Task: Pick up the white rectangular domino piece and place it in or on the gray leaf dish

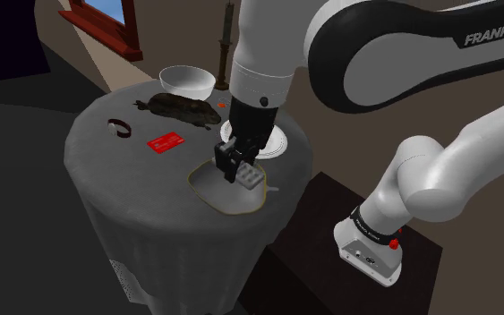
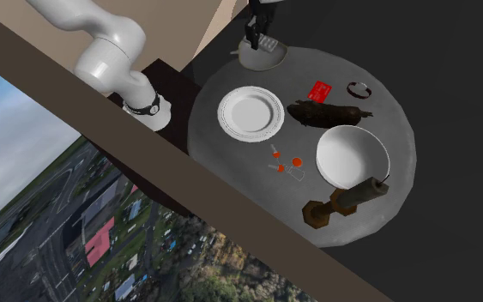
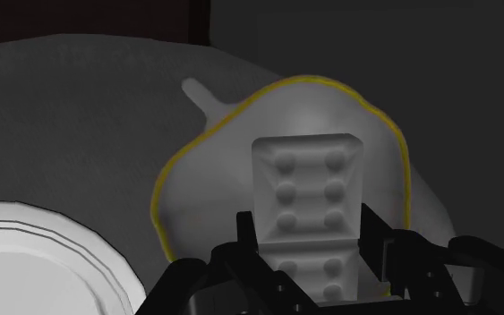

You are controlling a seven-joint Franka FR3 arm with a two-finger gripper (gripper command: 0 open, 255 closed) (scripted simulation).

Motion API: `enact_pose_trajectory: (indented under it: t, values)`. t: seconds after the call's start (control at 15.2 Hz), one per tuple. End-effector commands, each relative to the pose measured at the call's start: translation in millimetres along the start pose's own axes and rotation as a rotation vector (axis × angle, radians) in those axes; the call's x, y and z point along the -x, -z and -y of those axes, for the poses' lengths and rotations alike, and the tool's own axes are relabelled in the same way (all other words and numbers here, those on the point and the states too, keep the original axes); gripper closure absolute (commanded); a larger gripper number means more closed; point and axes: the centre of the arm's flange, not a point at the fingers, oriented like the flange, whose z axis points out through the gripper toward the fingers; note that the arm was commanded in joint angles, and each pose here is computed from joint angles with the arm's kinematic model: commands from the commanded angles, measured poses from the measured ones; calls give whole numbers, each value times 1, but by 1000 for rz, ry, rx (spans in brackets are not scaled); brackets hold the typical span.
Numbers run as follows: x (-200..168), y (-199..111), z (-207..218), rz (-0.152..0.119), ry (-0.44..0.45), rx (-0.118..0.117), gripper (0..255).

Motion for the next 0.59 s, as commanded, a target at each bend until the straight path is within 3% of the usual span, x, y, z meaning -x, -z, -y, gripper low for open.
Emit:
enact_pose_trajectory:
  t: [0.0, 0.26, 0.53]
  values:
    - [0, -11, 0, 0, 0, 0, 255]
    - [0, -33, 0, 0, 0, 0, 255]
    - [0, -33, 0, 0, 0, 0, 255]
